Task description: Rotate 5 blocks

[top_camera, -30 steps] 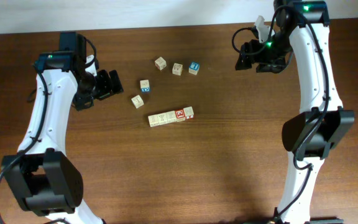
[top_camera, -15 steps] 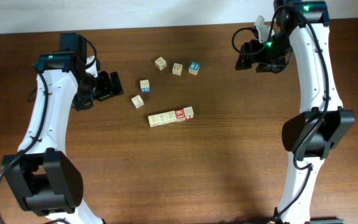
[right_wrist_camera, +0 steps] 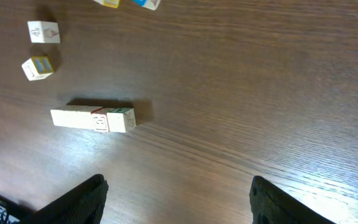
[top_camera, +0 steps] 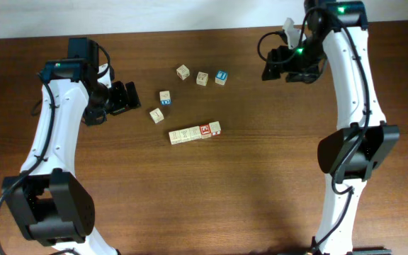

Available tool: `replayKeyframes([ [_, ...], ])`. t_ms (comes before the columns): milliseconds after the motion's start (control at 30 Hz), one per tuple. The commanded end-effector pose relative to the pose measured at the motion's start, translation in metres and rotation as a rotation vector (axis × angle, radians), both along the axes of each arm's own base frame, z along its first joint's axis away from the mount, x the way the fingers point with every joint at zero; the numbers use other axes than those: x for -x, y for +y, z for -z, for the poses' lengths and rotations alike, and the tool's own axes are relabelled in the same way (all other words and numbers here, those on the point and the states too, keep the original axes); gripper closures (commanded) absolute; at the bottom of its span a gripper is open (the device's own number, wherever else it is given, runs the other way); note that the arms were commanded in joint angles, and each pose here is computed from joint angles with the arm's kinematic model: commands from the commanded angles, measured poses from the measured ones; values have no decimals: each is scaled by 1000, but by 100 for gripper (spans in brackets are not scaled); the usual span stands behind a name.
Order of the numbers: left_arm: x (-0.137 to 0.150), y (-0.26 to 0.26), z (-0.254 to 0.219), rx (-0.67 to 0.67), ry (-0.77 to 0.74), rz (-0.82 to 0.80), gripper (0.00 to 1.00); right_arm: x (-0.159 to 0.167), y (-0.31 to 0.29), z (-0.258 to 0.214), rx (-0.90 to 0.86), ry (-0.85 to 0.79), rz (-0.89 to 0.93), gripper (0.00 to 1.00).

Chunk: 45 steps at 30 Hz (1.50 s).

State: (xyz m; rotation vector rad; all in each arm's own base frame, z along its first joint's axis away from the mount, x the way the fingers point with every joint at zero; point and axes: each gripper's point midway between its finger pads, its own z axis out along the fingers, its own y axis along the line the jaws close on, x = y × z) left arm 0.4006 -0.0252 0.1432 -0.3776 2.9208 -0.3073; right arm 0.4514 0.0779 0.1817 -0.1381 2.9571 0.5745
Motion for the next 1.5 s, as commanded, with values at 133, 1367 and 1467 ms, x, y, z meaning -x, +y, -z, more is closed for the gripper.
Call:
replayKeyframes([
  [133,2,-2,7,10,18,22,1,1,4,0,0,-5,-22,26],
  [1367,-6,-9,34,125,59,68,4,-9,40,27,-77,23,-79,28],
  [1467,-6,-2,34,131,60,49,6,-8,45,30,-77,29,-89,28],
])
